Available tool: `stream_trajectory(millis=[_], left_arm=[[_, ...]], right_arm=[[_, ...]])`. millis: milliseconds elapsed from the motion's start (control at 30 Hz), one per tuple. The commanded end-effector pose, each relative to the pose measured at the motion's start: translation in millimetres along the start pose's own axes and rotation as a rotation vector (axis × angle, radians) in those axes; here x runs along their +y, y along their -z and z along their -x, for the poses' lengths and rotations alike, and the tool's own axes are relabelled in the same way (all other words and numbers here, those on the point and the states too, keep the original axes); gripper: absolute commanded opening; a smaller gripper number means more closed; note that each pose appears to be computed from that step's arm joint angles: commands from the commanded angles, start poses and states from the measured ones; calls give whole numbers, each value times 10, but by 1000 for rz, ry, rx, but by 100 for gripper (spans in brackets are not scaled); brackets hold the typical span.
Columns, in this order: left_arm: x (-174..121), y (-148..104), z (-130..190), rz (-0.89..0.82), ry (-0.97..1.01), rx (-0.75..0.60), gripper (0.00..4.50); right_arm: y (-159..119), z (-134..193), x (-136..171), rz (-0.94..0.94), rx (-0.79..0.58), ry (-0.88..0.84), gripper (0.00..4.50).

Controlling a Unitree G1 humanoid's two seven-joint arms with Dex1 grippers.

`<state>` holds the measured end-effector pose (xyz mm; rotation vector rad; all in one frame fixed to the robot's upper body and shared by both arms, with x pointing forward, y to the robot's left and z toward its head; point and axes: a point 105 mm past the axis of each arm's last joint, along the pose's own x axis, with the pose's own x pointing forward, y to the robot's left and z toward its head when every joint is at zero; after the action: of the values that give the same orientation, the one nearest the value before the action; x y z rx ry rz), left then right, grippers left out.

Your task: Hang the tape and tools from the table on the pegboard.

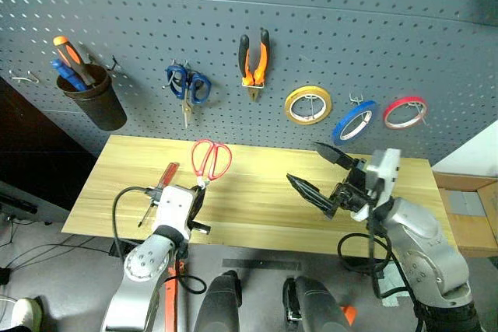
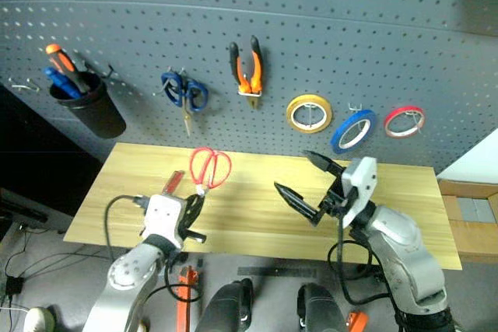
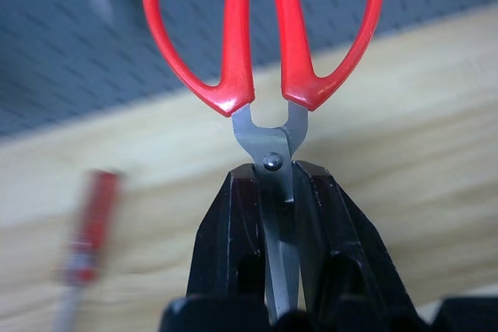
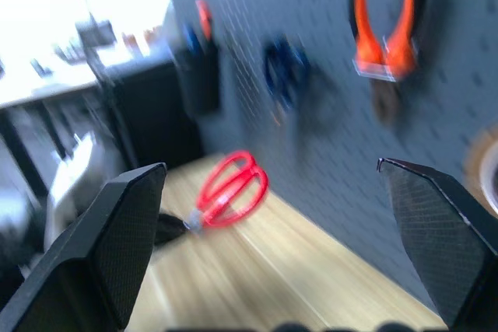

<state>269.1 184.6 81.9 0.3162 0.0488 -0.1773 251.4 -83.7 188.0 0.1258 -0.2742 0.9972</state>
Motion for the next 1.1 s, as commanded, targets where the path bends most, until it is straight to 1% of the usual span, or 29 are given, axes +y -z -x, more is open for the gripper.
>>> stream_trajectory(millis=[33,167,267,333,467,667,833,933,1100], left_arm=[[98,-386,69,-56,-92,-176,24],[191,-554,32,-80,-152,-254,24],[317,-700,-129,-80,-195,-310,24],[345,-733,-248,-67,-189,-323,24],[418,-818,-415,-119,-192,-364,24],[425,-742,-545,-75,-174,-329,24],[422,-671,-565,-38,-176,-292,24],[425,-572,-591,2,-176,-242,24],[410,-470,-595,14,-170,-194,24]], right_arm=[[-174,-6,12,-2,-86,3,450],[-209,-35,2,-1,-115,3,450],[-205,-74,-26,23,-115,-6,450],[-200,-99,-56,42,-109,-4,450],[-212,-163,-93,103,-102,2,450],[-244,-213,-92,110,-120,5,450],[-271,-211,-111,118,-124,18,450],[-269,-213,-111,119,-122,23,450],[-278,-214,-91,123,-120,24,450]])
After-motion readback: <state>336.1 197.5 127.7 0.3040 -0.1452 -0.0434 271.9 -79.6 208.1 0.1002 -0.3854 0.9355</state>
